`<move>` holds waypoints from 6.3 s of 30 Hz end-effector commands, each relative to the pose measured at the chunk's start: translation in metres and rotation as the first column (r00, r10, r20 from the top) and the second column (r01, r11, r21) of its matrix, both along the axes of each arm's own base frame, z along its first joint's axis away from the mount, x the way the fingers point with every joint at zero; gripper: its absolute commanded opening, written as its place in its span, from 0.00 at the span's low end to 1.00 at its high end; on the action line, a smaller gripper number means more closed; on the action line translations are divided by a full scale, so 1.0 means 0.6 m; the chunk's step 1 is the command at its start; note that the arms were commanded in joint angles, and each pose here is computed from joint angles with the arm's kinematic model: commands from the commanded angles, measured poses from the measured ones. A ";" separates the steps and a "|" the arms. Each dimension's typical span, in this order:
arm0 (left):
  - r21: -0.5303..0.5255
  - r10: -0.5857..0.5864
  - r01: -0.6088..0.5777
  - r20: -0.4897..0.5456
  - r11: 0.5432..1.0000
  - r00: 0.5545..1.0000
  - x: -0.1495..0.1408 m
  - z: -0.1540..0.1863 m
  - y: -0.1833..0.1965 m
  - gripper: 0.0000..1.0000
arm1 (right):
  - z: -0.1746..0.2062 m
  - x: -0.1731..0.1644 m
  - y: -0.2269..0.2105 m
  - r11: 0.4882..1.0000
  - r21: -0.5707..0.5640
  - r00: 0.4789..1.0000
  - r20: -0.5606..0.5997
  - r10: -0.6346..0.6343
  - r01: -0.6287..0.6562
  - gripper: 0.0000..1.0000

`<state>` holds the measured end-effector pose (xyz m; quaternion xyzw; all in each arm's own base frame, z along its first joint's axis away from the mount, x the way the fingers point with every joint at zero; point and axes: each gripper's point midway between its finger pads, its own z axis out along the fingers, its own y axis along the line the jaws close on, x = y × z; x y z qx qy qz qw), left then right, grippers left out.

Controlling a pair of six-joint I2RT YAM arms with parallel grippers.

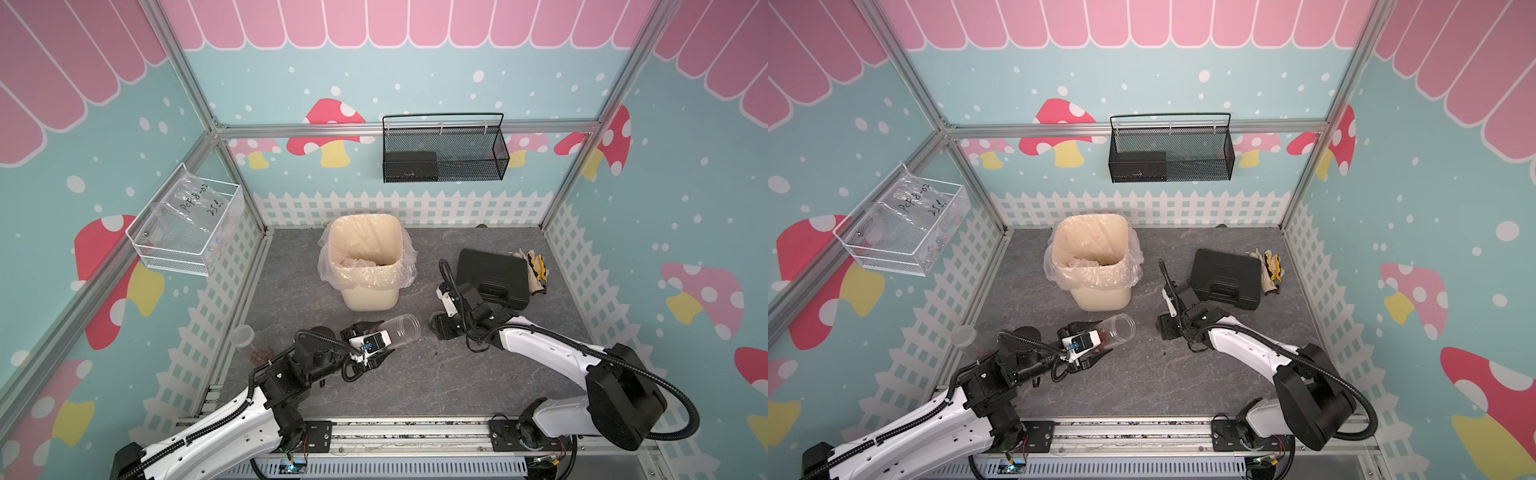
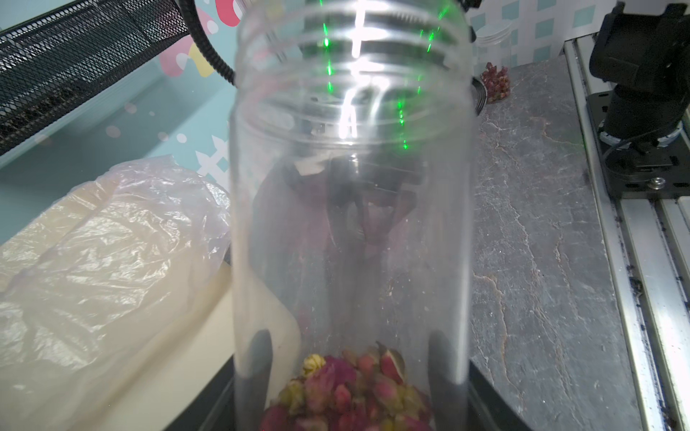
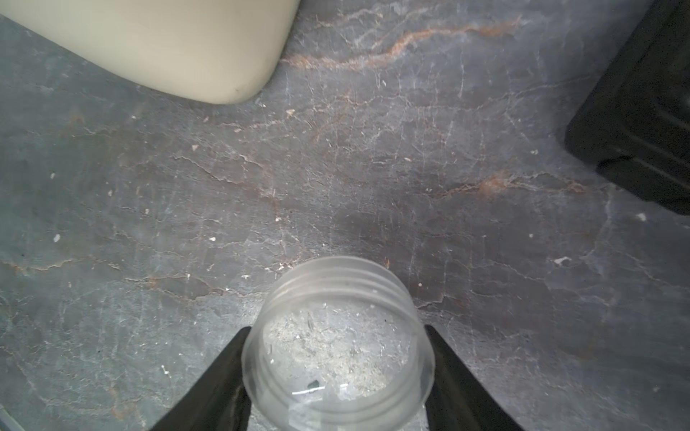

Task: Empty the moldy dried flower tea in the jars
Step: Place the lid at the center of the board, then pour the moldy dried flower tea into the trash bin.

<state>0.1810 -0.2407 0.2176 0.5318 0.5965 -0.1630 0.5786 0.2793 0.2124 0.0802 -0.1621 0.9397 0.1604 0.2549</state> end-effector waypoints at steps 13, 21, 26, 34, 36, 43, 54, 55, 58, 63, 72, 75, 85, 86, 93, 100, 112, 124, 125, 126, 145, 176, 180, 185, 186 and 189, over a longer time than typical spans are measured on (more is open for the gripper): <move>-0.027 -0.044 0.044 -0.007 0.999 0.999 -0.003 -0.005 -0.019 0.21 | -0.055 0.021 0.003 0.998 0.021 0.991 -0.121 -0.059 0.062 0.38; -0.045 -0.040 0.040 -0.002 0.998 0.999 -0.007 0.001 -0.015 0.21 | -0.084 0.022 0.012 0.997 0.042 0.980 -0.186 -0.063 0.072 0.41; -0.037 -0.040 0.040 -0.003 0.998 0.999 -0.008 0.001 -0.014 0.21 | -0.099 0.018 0.021 0.997 0.053 0.972 -0.228 -0.047 0.061 0.46; -0.028 -0.040 0.040 0.000 0.999 0.999 -0.009 0.002 -0.014 0.21 | -0.106 0.015 0.028 0.996 0.074 0.967 -0.252 -0.035 0.056 0.55; -0.031 -0.033 0.034 0.012 0.999 0.999 -0.009 0.007 -0.011 0.21 | -0.111 0.012 0.027 0.996 0.069 0.966 -0.256 -0.030 0.049 0.56; -0.030 -0.012 0.014 0.046 0.999 0.999 -0.010 0.020 0.000 0.21 | -0.107 0.004 0.025 0.997 0.072 0.965 -0.260 -0.021 0.041 0.68; -0.011 0.011 -0.010 0.074 1.000 0.997 -0.007 0.025 0.009 0.21 | -0.055 0.002 0.013 0.996 0.079 0.982 -0.186 -0.022 0.037 0.84; -0.010 0.013 -0.012 0.075 1.000 0.997 -0.006 0.025 0.010 0.21 | -0.049 0.002 0.011 0.996 0.077 0.983 -0.180 -0.024 0.038 0.84; -0.006 0.034 -0.034 0.090 0.999 0.995 -0.001 0.029 0.014 0.21 | -0.006 0.004 0.008 0.994 0.102 0.993 -0.117 -0.024 0.036 0.85; 0.010 0.102 -0.104 0.136 0.995 0.986 0.013 0.043 0.033 0.21 | 0.104 0.006 -0.006 0.985 0.169 0.996 0.086 -0.026 0.011 0.87; 0.023 0.278 -0.285 0.158 0.958 0.947 0.031 0.135 0.093 0.21 | 0.275 -0.014 -0.039 0.973 0.204 0.884 0.468 -0.004 -0.104 0.89; 0.051 0.332 -0.344 0.171 0.937 0.928 0.039 0.171 0.113 0.21 | 0.307 -0.022 -0.050 0.968 0.222 0.829 0.559 -0.025 -0.120 0.89; 0.284 0.468 -0.560 0.333 0.778 0.819 0.099 0.238 0.171 0.19 | 0.316 -0.042 -0.073 0.956 0.277 0.793 0.601 -0.095 -0.096 1.00; 0.293 0.478 -0.574 0.339 0.765 0.810 0.107 0.243 0.174 0.19 | 0.310 -0.042 -0.073 0.956 0.277 0.798 0.596 -0.094 -0.095 1.00; 0.311 0.513 -0.597 0.312 0.740 0.799 0.161 0.266 0.198 0.19 | 0.294 -0.037 -0.071 0.965 0.244 0.802 0.593 -0.071 -0.095 1.00; 0.383 0.523 -0.626 0.346 0.679 0.779 0.220 0.284 0.232 0.19 | 0.322 -0.026 -0.060 0.973 0.183 0.777 0.630 -0.007 -0.139 1.00; 0.530 0.469 -0.644 0.442 0.551 0.765 0.288 0.294 0.246 0.19 | 0.326 -0.018 -0.063 0.979 0.156 0.762 0.648 -0.003 -0.128 1.00; 0.644 0.418 -0.619 0.461 0.450 0.783 0.325 0.282 0.252 0.18 | 0.312 -0.013 -0.057 0.982 0.128 0.771 0.637 0.026 -0.138 1.00; 0.650 0.413 -0.616 0.462 0.444 0.785 0.327 0.280 0.252 0.18 | 0.311 -0.012 -0.057 0.982 0.126 0.771 0.636 0.027 -0.139 1.00; 0.657 0.411 -0.615 0.462 0.436 0.786 0.328 0.277 0.253 0.18 | 0.308 -0.012 -0.056 0.983 0.123 0.773 0.634 0.031 -0.140 1.00; 0.762 0.317 -0.587 0.505 0.274 0.803 0.347 0.255 0.272 0.17 | 0.279 -0.011 -0.046 0.981 0.112 0.800 0.597 0.062 -0.159 1.00; 0.849 0.130 -0.513 0.498 0.126 0.857 0.370 0.231 0.249 0.13 | 0.284 -0.027 -0.047 0.973 0.143 0.791 0.609 0.059 -0.183 1.00; 0.860 0.105 -0.500 0.491 0.102 0.865 0.373 0.224 0.245 0.12 | 0.280 -0.029 -0.048 0.973 0.141 0.791 0.609 0.062 -0.185 1.00; 0.867 0.076 -0.492 0.486 0.086 0.870 0.380 0.219 0.237 0.12 | 0.275 -0.032 -0.048 0.972 0.148 0.797 0.601 0.060 -0.185 1.00; 0.865 0.073 -0.494 0.489 0.084 0.869 0.382 0.219 0.236 0.12 | 0.275 -0.033 -0.049 0.971 0.150 0.798 0.600 0.059 -0.185 1.00; 0.863 0.062 -0.498 0.494 0.083 0.867 0.386 0.221 0.231 0.11 | 0.273 -0.035 -0.048 0.970 0.156 0.801 0.596 0.058 -0.186 0.99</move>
